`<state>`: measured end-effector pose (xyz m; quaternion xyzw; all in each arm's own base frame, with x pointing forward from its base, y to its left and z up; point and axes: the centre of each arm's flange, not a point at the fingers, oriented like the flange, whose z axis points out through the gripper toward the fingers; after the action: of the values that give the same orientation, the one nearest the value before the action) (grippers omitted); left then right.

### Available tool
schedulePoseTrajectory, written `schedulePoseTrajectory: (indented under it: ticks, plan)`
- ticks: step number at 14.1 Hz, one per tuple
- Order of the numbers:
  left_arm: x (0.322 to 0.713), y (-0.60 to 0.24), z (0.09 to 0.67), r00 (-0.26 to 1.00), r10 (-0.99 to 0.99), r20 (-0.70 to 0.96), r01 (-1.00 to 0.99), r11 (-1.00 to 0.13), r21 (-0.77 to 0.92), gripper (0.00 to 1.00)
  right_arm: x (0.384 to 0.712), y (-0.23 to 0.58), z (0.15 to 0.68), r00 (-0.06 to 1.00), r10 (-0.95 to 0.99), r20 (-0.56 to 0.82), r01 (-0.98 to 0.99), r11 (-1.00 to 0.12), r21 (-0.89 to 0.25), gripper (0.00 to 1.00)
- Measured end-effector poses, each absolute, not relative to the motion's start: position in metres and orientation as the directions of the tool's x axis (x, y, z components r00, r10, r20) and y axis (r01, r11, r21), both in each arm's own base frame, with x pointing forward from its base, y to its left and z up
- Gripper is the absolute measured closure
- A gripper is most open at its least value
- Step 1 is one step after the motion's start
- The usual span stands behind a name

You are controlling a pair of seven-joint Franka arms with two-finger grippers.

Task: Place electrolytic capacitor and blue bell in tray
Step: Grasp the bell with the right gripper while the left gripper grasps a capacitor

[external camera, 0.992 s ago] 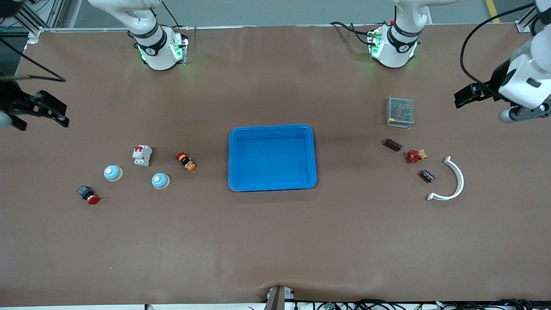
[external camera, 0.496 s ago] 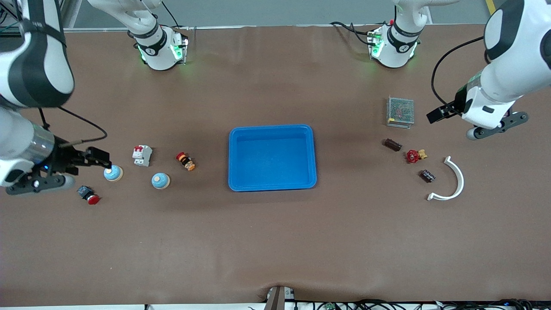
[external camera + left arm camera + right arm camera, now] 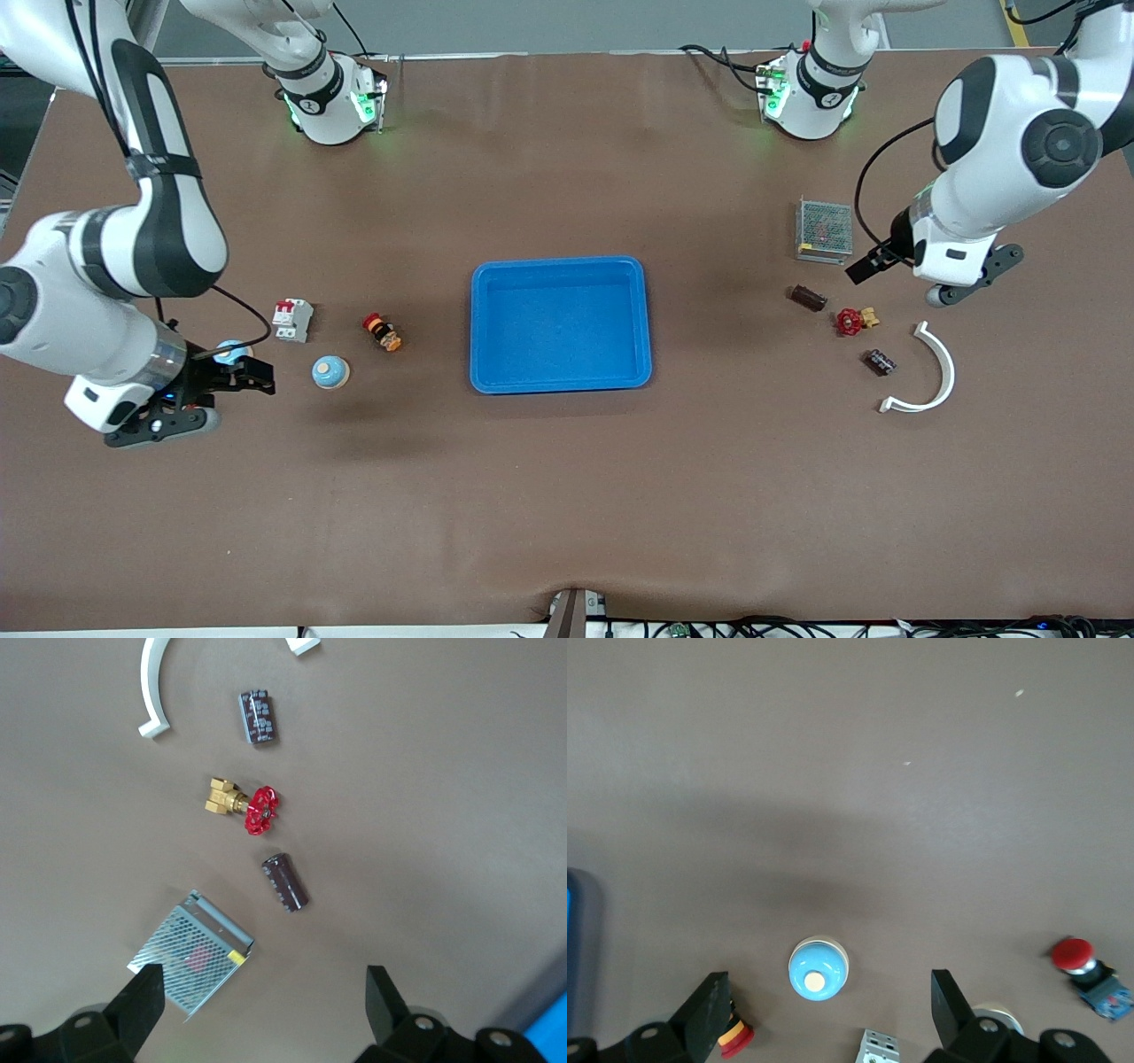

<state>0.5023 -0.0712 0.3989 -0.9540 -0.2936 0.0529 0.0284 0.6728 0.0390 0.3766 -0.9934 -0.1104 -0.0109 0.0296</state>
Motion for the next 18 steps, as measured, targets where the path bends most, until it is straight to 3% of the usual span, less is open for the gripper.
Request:
schedulePoseTrajectory:
  ticks: [3,12,15,18]
  plan:
    - [0.493,-0.075,0.361,0.762,0.643,-0.078,0.637,-0.765,-0.093,0.0,0.665,0.05,0.34,0.97,0.244,-0.017,0.243,-0.968,-0.064,0.0]
    - [0.489,-0.089,0.262,0.6,0.798,-0.062,0.796,-0.603,-0.057,0.03,0.626,0.036,0.248,0.924,0.374,0.083,0.377,-0.926,-0.017,0.0]
    - [0.487,-0.09,0.241,0.569,0.819,-0.073,0.817,-0.573,-0.066,0.26,0.613,0.037,0.232,0.922,0.381,0.065,0.383,-0.924,-0.022,0.0]
    - [0.484,-0.088,0.226,0.556,0.827,-0.083,0.824,-0.561,-0.076,0.28,0.606,0.042,0.224,0.919,0.39,0.063,0.392,-0.92,-0.023,0.0]
